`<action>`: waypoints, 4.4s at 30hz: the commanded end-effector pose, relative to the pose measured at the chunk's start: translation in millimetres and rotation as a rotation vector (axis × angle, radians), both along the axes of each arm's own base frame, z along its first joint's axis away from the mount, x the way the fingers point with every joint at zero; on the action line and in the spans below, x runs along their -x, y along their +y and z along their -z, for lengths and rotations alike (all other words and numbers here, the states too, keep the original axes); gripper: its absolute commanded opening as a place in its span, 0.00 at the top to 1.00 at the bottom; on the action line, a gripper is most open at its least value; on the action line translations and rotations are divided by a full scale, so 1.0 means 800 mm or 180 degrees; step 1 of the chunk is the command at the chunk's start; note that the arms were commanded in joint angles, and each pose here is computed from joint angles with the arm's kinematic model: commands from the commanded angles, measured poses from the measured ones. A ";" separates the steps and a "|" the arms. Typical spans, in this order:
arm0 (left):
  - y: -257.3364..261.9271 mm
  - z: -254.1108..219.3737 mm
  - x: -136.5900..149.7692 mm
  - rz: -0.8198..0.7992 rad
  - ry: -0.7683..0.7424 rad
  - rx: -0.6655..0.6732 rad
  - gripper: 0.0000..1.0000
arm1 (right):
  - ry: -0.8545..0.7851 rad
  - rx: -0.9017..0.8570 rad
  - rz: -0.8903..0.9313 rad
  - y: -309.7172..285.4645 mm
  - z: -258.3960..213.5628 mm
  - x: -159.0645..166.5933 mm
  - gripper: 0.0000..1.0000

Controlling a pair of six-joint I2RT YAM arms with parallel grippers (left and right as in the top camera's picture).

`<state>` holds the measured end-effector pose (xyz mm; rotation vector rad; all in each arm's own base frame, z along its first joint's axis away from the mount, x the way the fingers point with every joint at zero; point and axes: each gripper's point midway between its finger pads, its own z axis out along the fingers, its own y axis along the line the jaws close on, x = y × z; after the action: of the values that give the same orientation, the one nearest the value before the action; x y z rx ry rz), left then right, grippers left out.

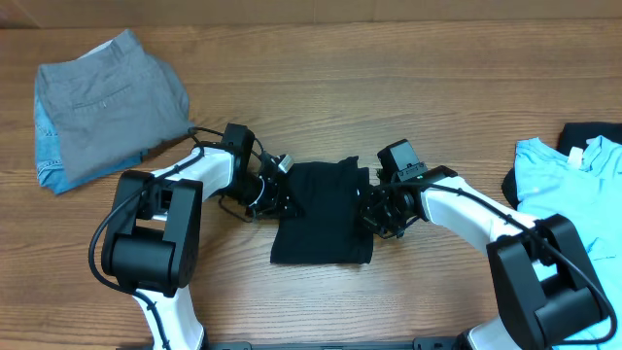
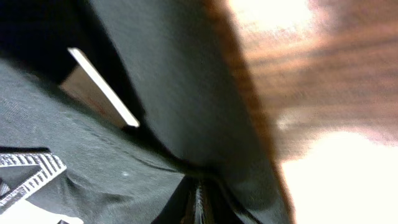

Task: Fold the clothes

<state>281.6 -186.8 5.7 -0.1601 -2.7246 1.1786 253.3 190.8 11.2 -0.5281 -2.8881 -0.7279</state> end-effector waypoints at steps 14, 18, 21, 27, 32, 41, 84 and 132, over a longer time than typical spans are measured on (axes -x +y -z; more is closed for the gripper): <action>0.207 -0.272 -0.215 -0.0830 -0.2044 -0.0280 0.96 | -0.1128 -0.0278 -0.0169 -0.008 -0.159 -0.022 0.93; 0.277 -0.306 -0.247 -0.1246 -0.2452 -0.0511 0.96 | -0.1066 -0.0254 -0.0171 -0.010 -0.156 -0.017 0.94; 0.321 -0.299 -0.261 -0.1421 -0.2567 -0.0696 0.96 | -0.1026 -0.0242 -0.0172 -0.011 -0.154 -0.014 0.94; 0.424 -0.214 -0.281 -0.1772 -0.2321 -0.1218 0.96 | -0.0751 -0.0149 -0.0167 -0.019 -0.144 0.008 0.94; 0.494 -0.146 -0.267 -0.2118 -0.1889 -0.1547 0.80 | -0.0602 -0.0097 -0.0158 -0.024 -0.139 0.019 0.94; 0.578 -0.255 -0.228 -0.2808 -0.2025 -0.1703 0.00 | -0.0559 -0.0112 -0.0099 -0.023 -0.140 0.020 0.94; 0.137 -0.555 0.177 -0.0606 -0.3603 -0.1220 0.00 | -0.3641 -0.0321 -0.0806 -0.047 -0.459 0.037 0.00; 0.140 -0.557 0.181 -0.0626 -0.3631 -0.1197 0.00 | -0.4926 0.1456 -0.0187 -0.186 -0.266 0.043 0.00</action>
<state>135.2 -75.5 450.8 -0.7459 -3.9442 0.6487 216.4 40.2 237.7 0.3261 -4.4828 -0.5001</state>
